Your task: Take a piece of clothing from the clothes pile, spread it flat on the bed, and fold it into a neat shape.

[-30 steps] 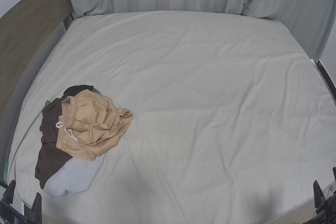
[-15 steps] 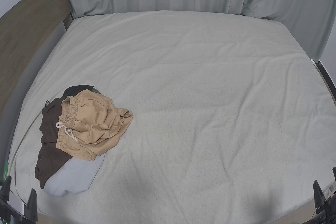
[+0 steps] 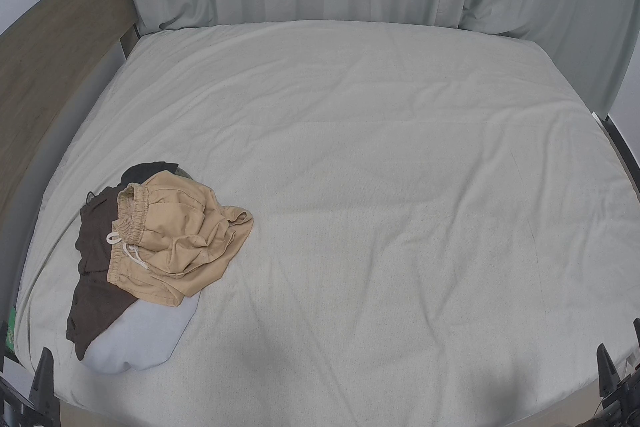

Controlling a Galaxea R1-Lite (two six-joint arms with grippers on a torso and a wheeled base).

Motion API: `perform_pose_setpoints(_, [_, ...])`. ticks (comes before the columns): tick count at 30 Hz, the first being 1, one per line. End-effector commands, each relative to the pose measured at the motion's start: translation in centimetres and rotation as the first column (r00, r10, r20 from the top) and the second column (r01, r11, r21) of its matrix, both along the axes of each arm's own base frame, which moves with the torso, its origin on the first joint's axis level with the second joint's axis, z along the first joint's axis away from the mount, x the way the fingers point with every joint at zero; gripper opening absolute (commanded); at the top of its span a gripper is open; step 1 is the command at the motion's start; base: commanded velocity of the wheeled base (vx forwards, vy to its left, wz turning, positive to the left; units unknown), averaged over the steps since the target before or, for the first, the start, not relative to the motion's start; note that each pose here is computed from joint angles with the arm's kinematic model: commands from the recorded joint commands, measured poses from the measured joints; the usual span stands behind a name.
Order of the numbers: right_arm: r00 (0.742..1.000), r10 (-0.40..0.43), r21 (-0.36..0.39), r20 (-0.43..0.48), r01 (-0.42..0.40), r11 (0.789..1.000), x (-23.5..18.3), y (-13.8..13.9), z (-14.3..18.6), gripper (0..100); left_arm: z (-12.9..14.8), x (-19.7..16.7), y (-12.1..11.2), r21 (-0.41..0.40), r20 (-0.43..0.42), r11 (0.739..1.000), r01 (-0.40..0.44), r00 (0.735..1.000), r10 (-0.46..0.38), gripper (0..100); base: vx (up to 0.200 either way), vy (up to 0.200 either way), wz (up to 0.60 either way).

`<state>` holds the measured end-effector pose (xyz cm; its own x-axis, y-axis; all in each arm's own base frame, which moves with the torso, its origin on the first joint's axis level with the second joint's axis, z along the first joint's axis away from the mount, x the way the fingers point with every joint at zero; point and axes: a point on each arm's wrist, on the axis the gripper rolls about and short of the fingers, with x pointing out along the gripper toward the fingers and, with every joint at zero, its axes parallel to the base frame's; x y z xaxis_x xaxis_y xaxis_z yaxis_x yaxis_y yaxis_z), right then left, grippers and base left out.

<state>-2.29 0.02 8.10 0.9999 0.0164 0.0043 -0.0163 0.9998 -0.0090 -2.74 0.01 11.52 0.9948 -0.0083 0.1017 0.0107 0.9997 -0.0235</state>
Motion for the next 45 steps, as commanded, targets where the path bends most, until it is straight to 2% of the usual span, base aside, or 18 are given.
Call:
perform_pose_setpoints(1, [1.0,0.002,0.0,-0.001,-0.002,1.0,0.0,0.0,-0.5,100,0.3,0.4,0.0,-0.002,-0.034,1.0,0.003,0.999,-0.003,100,0.0,0.0,0.0])
perform_pose_setpoints(15, [1.0,0.002,0.0,-0.001,-0.002,1.0,0.0,0.0,-0.5,100,1.6,1.6,0.0,-0.135,-0.11,0.989,0.062,0.991,-0.077,100,0.0,0.0,0.0])
perform_pose_setpoints(23, [1.0,0.002,0.0,-0.001,-0.002,1.0,0.0,0.0,-0.5,100,2.6,2.6,-0.1,-0.14,-0.155,0.986,0.084,0.982,-0.106,100,0.0,0.0,0.0])
perform_pose_setpoints(30, [1.0,0.002,0.0,-0.001,-0.002,1.0,0.0,0.0,-0.5,100,4.3,3.7,-0.2,-0.142,-0.161,0.984,0.109,0.978,-0.132,100,0.0,0.0,0.0])
perform_pose_setpoints(35, [1.0,0.004,0.0,-0.001,-0.004,1.0,0.0,0.0,-0.5,100,5.6,5.5,-0.3,-0.197,-0.171,0.974,0.107,0.975,-0.142,100,0.0,0.0,0.0])
perform_pose_setpoints(45, [1.0,0.002,0.0,-0.001,-0.002,1.0,0.0,0.0,-0.5,100,5.7,8.1,-0.6,-0.216,-0.233,0.967,0.134,0.955,-0.184,100,0.0,0.0,0.0])
